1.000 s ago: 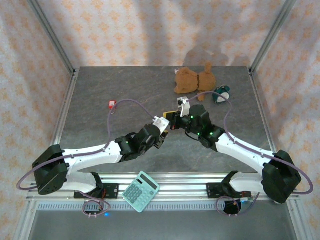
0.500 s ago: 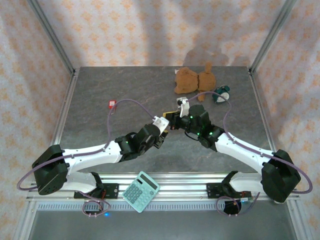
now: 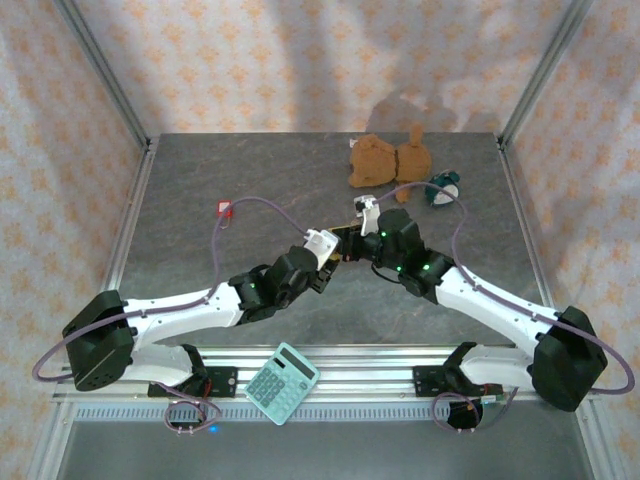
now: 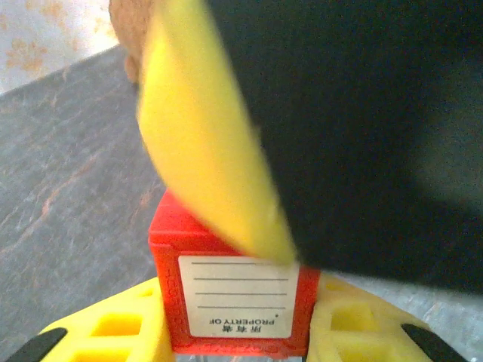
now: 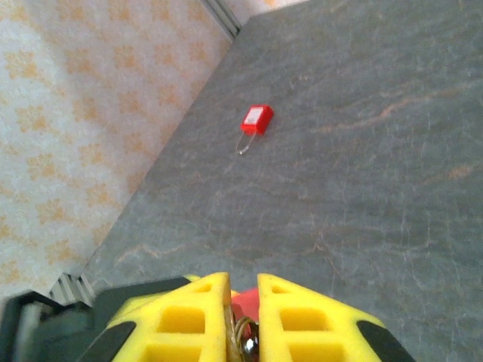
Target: Unlock with the key
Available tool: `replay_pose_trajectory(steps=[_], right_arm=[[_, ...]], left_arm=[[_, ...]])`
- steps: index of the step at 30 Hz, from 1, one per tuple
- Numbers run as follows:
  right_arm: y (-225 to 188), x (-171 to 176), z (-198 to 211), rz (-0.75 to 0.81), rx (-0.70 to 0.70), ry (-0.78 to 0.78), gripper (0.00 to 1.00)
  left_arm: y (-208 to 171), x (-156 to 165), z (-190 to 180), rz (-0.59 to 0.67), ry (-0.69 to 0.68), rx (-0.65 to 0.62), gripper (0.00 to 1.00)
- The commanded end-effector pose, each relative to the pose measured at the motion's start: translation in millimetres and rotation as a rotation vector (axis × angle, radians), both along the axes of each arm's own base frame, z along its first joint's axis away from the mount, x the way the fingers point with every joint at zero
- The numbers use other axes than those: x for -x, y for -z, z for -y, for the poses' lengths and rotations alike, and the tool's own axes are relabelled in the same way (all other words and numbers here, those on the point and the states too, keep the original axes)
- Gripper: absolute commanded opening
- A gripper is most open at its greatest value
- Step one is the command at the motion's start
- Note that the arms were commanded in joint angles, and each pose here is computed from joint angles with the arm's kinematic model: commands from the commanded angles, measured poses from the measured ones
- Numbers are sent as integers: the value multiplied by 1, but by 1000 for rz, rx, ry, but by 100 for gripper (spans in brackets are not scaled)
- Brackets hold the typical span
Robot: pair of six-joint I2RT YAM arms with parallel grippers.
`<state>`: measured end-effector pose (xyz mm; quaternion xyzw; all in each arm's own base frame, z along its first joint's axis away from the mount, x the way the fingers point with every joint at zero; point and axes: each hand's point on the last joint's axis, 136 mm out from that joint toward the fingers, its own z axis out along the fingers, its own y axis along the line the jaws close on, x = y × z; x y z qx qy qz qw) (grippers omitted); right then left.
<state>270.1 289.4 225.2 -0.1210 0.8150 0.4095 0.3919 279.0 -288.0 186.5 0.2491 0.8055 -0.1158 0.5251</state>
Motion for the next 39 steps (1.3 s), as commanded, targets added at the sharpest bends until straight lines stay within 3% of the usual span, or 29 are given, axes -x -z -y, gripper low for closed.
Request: replay_pose_trajectory(steps=[1,6,18,39], right_arm=[[45,46,-10,-180,82,-148,13],[50,47,-14,-196,93,-168,16],[1,24,17,-119,36,-38,35],[-26,9,45,-44,25,66,46]], left_arm=[[-94,-17,0,212,-61,271,18],[-95,-17,2,211,-50,270,18],[-59,-18,8,139,-46,226,17],[-22,-13,12,58,-27,161,17]])
